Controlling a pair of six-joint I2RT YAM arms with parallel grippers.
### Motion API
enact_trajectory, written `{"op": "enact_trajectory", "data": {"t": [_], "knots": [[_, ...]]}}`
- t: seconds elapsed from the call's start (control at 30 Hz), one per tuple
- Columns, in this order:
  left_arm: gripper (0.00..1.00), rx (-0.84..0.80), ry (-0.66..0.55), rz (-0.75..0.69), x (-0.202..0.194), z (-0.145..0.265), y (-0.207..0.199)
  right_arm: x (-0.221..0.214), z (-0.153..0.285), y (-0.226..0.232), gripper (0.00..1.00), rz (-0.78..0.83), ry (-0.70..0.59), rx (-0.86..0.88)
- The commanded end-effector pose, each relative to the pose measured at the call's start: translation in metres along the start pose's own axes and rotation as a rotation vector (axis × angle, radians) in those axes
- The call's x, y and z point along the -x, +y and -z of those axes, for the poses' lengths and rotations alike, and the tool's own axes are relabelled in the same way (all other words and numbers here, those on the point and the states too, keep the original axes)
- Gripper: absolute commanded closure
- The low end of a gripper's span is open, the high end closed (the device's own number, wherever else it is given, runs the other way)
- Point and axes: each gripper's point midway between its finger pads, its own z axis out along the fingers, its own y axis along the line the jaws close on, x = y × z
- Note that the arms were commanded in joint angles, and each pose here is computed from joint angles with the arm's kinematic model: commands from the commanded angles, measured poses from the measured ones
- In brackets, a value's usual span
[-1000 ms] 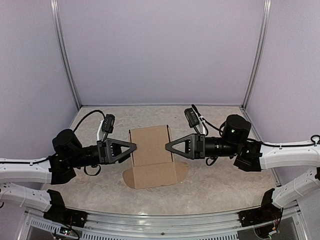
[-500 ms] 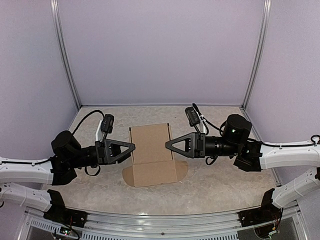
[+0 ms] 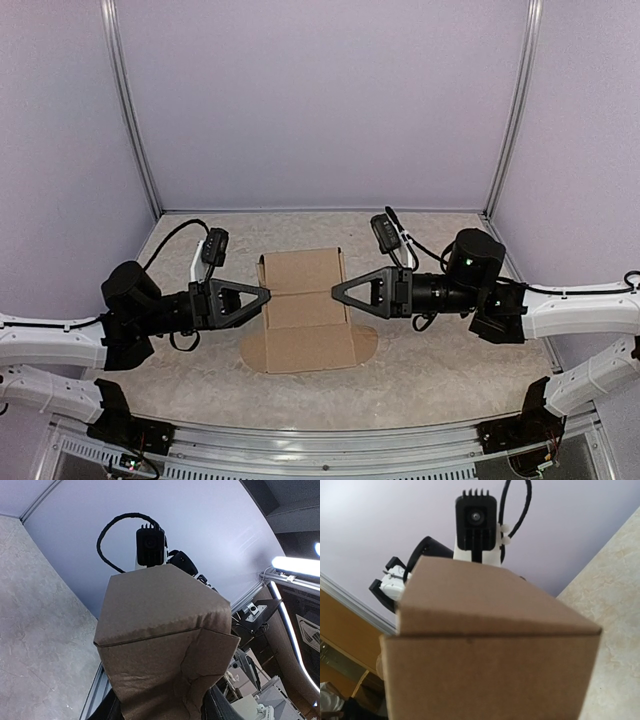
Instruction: Fold the paper box
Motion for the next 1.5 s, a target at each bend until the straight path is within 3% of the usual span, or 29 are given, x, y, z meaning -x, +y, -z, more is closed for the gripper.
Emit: {"op": "enact_trajectory", "data": {"t": [0.0,0.13,0.27,0.3,0.43,0.67,1.07,1.3,1.47], "knots": [[0.71,-0.011,0.01,-0.018,0.0,0.002,-0.004,0.004,0.002,0.003,0.44,0.033,-0.016,-0.028],[0.71,-0.007,0.012,-0.018,-0.001,0.004,-0.004,0.005,0.005,0.003,0.3,0.079,-0.007,-0.05],[0.71,-0.005,0.013,-0.013,-0.002,0.007,-0.003,0.009,0.016,0.004,0.04,0.211,0.018,-0.134],[0.71,-0.007,0.009,-0.007,-0.002,0.009,-0.003,0.012,0.02,0.005,0.01,0.26,0.023,-0.159],[0.71,-0.01,0.0,0.026,-0.003,0.014,0.0,0.018,0.038,0.007,0.0,0.467,0.061,-0.265],[0.71,-0.051,0.007,0.133,-0.007,0.018,0.0,0.009,0.055,0.009,0.0,0.913,0.168,-0.294],[0.69,-0.193,0.041,0.357,-0.017,0.03,-0.001,-0.025,0.054,-0.001,0.0,1.672,0.279,-0.373],[0.69,-0.21,0.08,0.427,-0.025,0.028,0.005,-0.036,0.049,0.011,0.0,2.041,0.207,-0.543],[0.69,-0.235,0.088,0.428,-0.022,0.029,-0.005,-0.058,0.042,0.008,0.0,2.248,0.247,-0.598]]}}
